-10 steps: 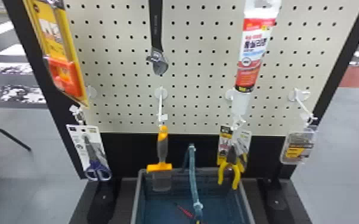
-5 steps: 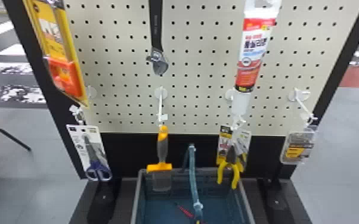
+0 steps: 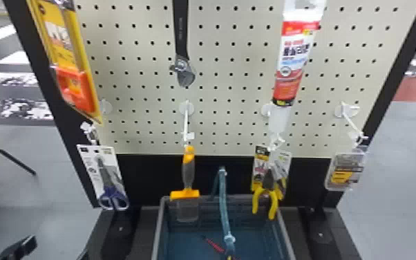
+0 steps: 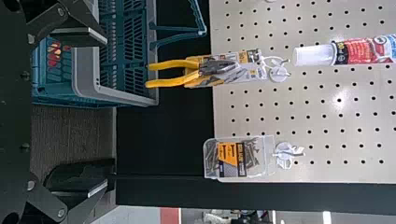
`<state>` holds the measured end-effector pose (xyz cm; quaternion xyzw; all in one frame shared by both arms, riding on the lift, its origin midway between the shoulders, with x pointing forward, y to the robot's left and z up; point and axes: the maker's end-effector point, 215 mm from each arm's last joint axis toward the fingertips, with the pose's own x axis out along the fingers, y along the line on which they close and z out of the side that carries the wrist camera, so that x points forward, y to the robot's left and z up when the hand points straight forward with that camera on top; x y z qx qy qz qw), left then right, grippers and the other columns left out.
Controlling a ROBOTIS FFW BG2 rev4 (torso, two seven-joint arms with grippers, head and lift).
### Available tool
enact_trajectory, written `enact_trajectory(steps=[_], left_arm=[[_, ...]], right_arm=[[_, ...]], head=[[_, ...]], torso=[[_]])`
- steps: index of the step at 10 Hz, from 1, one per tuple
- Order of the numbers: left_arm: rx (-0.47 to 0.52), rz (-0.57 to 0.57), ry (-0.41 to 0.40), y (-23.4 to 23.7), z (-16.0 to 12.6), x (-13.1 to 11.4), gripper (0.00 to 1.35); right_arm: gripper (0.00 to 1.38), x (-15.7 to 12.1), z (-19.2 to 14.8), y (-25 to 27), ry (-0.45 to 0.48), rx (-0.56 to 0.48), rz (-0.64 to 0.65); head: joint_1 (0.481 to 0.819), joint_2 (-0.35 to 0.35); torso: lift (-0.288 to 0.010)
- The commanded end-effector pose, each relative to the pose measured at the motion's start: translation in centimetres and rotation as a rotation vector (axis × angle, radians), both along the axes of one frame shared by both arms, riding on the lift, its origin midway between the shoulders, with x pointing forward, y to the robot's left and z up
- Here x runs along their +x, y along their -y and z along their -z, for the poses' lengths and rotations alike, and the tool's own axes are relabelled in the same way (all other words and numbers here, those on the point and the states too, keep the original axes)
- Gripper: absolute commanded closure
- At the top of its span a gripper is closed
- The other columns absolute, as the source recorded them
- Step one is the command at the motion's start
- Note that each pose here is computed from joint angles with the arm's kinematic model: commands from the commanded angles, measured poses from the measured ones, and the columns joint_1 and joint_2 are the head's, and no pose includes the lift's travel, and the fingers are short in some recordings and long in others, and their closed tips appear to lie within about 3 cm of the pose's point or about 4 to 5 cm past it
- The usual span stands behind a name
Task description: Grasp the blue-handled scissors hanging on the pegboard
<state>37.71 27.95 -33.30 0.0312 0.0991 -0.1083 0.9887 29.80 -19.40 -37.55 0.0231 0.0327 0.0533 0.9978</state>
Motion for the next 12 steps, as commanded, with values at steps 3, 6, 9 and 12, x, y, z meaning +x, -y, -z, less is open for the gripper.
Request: enact_trajectory(steps=[3, 6, 9, 12], left_arm=[[0.009, 0.062, 0.006, 0.1, -1.0, 2.7, 0.15], [0.013, 0.1, 0.026, -0.6, -1.5, 5.8, 0.15], [-0.007, 0.154, -0.009, -1.5, 0.1, 9.3, 0.15], [0.006, 0.212, -0.028, -2.6, -0.2, 12.4, 0.15]], right_arm=[[0.22, 0.2, 0.3, -0.3, 0.0, 0.002, -0.007], [0.22, 0.5, 0.3, -0.5, 0.004, 0.003, -0.015], [0.22, 0.7, 0.5, -0.8, 0.006, 0.004, -0.024], [0.22, 0.8, 0.7, -1.0, 0.003, 0.007, -0.032]], head=[[0.549, 0.0], [0.549, 0.0], [0.549, 0.0], [0.549, 0.0]], torso=[[-0.1], [-0.1], [-0.1], [-0.1]])
